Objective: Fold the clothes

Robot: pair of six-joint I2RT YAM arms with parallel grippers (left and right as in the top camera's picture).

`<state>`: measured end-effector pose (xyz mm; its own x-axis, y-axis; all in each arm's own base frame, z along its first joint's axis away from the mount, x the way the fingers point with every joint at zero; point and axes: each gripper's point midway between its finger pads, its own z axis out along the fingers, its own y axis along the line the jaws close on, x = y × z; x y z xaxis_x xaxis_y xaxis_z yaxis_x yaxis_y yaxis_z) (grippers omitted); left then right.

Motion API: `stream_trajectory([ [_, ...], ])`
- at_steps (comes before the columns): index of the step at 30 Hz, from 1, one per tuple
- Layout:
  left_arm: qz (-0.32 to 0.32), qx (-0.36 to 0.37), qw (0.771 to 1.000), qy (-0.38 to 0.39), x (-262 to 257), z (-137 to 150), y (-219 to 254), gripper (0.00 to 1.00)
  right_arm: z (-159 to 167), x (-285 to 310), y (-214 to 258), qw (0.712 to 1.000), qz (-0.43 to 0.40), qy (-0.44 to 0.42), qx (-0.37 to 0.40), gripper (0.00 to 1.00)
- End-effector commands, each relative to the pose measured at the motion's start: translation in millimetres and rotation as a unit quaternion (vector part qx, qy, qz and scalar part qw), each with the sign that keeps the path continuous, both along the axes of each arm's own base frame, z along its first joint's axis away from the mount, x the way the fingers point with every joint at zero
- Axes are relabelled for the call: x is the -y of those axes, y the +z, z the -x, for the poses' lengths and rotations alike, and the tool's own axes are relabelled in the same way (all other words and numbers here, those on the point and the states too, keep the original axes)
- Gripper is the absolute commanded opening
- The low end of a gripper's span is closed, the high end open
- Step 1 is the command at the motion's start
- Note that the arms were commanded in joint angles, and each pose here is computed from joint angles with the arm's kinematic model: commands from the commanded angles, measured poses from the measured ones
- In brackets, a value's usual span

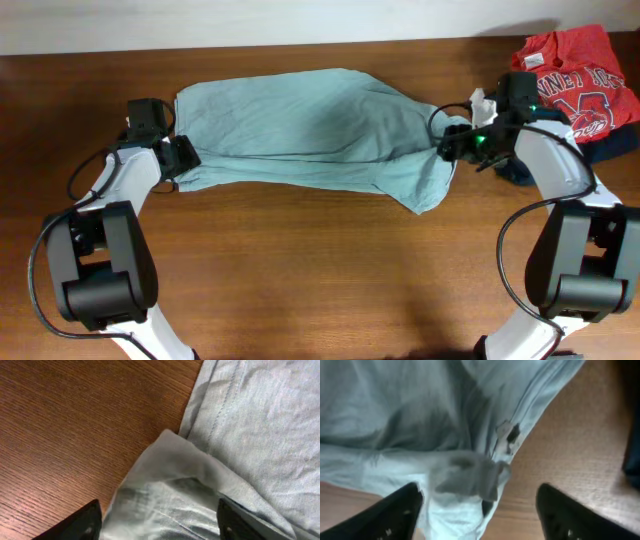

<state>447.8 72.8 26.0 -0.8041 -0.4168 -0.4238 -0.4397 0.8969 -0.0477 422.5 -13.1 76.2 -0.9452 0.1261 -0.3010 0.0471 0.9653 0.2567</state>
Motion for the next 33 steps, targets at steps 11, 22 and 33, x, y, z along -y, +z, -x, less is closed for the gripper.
stream_trajectory([
  [11, -0.025, 0.065, 0.983, -0.171, 41.0, -58.3, 75.5, 0.92, -56.4, -3.8, 116.3, 0.993, 0.034, 0.024, 0.114, 0.80],
  [22, -0.053, 0.199, 0.952, -0.224, 56.0, -121.5, 161.6, 0.99, -104.4, -35.3, 139.2, 0.967, 0.101, 0.084, 0.217, 0.84],
  [33, -0.057, 0.182, 0.956, -0.224, 49.5, -156.2, 79.1, 0.98, -110.6, -37.9, 125.4, 0.969, 0.100, 0.088, 0.210, 0.85],
])
